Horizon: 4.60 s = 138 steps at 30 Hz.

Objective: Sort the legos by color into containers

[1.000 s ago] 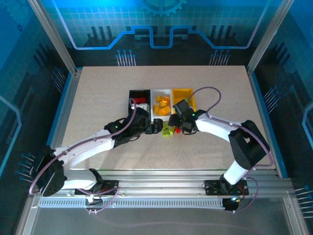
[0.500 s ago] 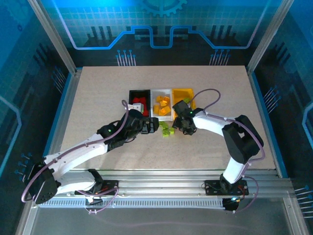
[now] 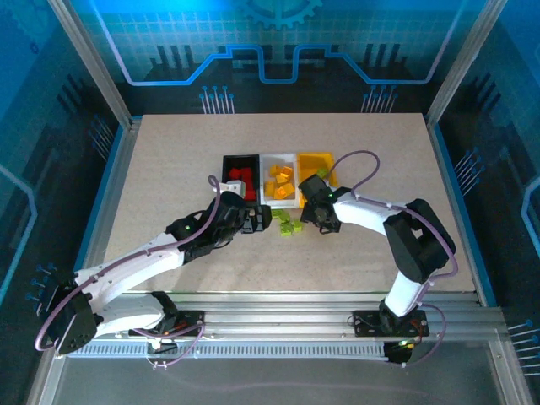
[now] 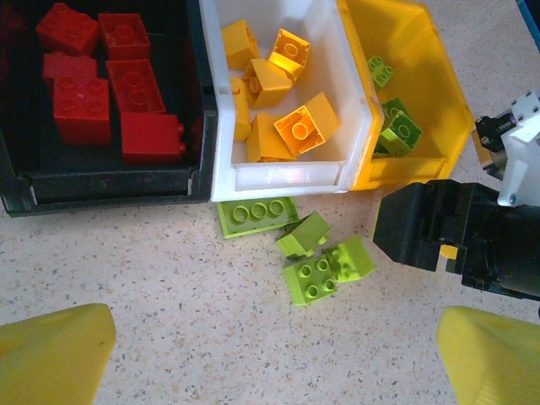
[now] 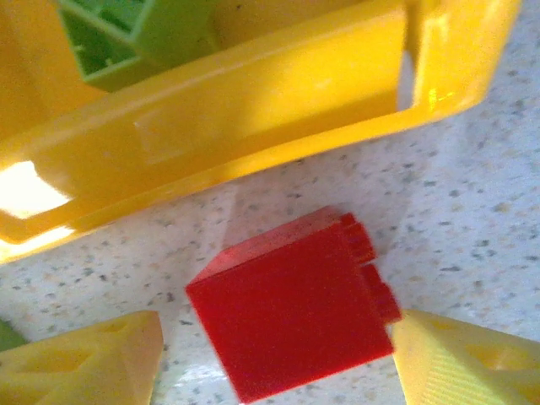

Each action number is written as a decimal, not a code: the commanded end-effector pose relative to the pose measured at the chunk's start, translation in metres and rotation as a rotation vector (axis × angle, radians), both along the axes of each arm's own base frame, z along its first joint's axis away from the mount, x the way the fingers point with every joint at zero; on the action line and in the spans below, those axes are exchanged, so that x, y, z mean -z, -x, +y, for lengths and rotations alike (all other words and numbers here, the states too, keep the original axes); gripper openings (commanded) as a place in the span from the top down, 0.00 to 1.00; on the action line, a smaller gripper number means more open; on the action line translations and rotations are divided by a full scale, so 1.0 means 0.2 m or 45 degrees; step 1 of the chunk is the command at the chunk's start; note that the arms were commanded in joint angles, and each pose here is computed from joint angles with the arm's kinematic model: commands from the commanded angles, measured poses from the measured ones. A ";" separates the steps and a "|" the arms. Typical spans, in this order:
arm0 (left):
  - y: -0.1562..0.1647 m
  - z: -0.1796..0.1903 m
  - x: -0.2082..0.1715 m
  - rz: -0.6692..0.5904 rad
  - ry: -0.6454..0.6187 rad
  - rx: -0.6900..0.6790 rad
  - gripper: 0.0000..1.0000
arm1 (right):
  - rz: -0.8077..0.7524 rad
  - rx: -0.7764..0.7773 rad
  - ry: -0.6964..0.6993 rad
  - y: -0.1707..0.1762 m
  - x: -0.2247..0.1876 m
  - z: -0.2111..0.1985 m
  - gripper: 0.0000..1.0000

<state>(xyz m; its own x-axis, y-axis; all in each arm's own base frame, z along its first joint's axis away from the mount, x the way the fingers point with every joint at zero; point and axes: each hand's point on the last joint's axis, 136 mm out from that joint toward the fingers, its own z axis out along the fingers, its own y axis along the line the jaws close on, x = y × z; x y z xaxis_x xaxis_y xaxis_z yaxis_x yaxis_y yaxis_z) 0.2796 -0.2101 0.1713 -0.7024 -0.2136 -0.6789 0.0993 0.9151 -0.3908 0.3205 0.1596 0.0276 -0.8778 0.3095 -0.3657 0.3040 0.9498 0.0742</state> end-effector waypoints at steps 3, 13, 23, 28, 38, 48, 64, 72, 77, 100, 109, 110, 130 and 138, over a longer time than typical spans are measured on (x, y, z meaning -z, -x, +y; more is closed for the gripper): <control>0.01 0.03 0.03 0.008 -0.019 -0.021 0.01 | 0.012 -0.026 0.121 -0.01 0.04 -0.11 0.29; 0.01 0.02 0.09 0.053 -0.044 -0.013 0.01 | -0.033 -0.222 0.186 -0.09 0.06 -0.07 0.44; 0.04 0.04 0.14 0.091 -0.053 -0.022 0.01 | -0.054 -0.270 0.174 -0.01 0.00 -0.10 0.63; 0.07 0.15 0.18 0.094 -0.118 -0.107 0.01 | -0.135 -0.419 0.103 0.10 -0.18 -0.01 0.66; 0.21 0.52 0.27 0.146 -0.147 -0.408 0.01 | -0.342 -0.929 -0.143 0.07 -0.61 0.75 0.65; 0.27 0.57 0.24 0.142 -0.122 -0.406 0.01 | -0.303 -0.925 -0.131 -0.37 -0.52 1.21 0.64; 0.24 0.51 0.18 0.090 -0.055 -0.348 0.01 | -0.447 -0.870 -0.225 -0.27 -0.75 1.05 0.24; 0.21 0.50 0.18 0.088 -0.052 -0.350 0.01 | -0.157 -0.741 -0.077 0.14 -0.40 0.58 0.26; 0.20 0.49 0.21 0.102 -0.048 -0.360 0.01 | -0.058 -0.639 0.052 0.23 -0.23 0.39 0.28; 0.19 0.47 0.25 0.133 -0.055 -0.344 0.01 | 0.016 -0.560 -0.003 0.05 -0.02 0.33 0.64; 0.17 0.41 0.25 0.133 -0.028 -0.300 0.01 | -0.081 -0.501 -0.033 0.08 -0.17 0.21 0.79; 0.17 0.41 0.25 0.138 -0.027 -0.299 0.01 | -0.108 -0.495 -0.029 0.08 -0.22 0.19 0.79; 0.13 0.22 0.31 0.242 -0.013 -0.110 0.01 | -0.228 -0.213 0.076 -0.63 -0.44 -0.04 0.67; 0.10 0.07 0.33 0.277 -0.010 0.040 0.01 | -0.339 -0.257 -0.023 -0.62 -0.62 0.04 0.30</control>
